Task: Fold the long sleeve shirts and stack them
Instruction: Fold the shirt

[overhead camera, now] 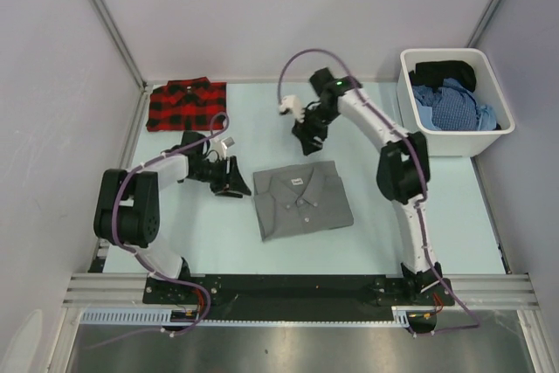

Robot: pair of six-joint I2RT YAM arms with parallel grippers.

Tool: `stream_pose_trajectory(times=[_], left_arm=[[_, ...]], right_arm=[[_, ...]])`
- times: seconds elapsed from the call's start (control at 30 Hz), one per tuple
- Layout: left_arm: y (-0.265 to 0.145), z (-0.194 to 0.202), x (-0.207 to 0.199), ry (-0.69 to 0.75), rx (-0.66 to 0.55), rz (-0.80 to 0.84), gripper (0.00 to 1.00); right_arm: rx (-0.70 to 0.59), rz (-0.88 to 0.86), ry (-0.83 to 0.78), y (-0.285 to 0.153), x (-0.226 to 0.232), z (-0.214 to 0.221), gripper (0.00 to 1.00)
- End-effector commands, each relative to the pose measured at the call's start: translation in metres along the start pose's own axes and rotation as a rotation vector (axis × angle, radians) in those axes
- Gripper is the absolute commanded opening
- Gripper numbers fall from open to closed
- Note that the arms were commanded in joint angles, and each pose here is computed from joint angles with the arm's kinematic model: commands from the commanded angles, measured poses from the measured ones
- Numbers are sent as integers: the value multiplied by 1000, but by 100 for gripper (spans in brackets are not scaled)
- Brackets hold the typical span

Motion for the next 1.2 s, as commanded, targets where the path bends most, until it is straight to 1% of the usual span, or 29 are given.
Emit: stream_pose_trajectory(times=[0.0,0.07,0.17,0.3,0.47,0.67,0.7,0.73,0.77,0.8,0.93,1.03,1.07,1.13,1.17], left_arm=[[7,-15,-13,93,11,52,48],[13,-13,-16,110,31,48,48],[19,-9,-16,107,64,32,48],[23,-6,-16,93,93,4,47],[28,-2,-20,101,124,5,43],[26,-7,-22,121,115,-10,28],[26,-8,-23,122,116,-10,18],[26,-9,-23,124,112,-14,12],[26,-11,-24,127,109,-17,8],[26,-12,-25,129,106,-18,1],[24,-16,-28,154,97,-16,0],[21,-20,-31,175,82,-27,0],[22,-20,-31,177,83,-28,0],[23,-22,-29,172,84,-36,0],[23,-22,-29,170,86,-38,0]], right_arm=[[-185,13,370,-66,13,29,59],[-203,-40,518,-61,21,50,56],[-207,-68,657,-61,27,77,54],[-205,-81,748,-56,36,100,53],[-204,-129,798,-43,49,110,53],[-159,-172,828,-26,57,124,54],[-149,-175,828,-25,59,126,55],[-139,-182,832,-23,62,128,55],[-126,-184,824,-21,64,130,56],[-120,-185,823,-20,65,133,56],[-94,-202,828,-13,71,140,57],[-108,-213,823,-12,72,140,52],[-114,-213,820,-12,71,139,47],[-126,-212,816,-13,69,138,41],[-130,-212,815,-13,69,138,34]])
Point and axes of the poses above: each gripper's point midway between its finger pads, its own y axis out along the fingers, its own x axis along the line the jaws close on, z = x × y, the point moved 9 cm from there along -y, back along the fingers, and after that the axes turned 12 degrees about -y, right-handed, at the moved point
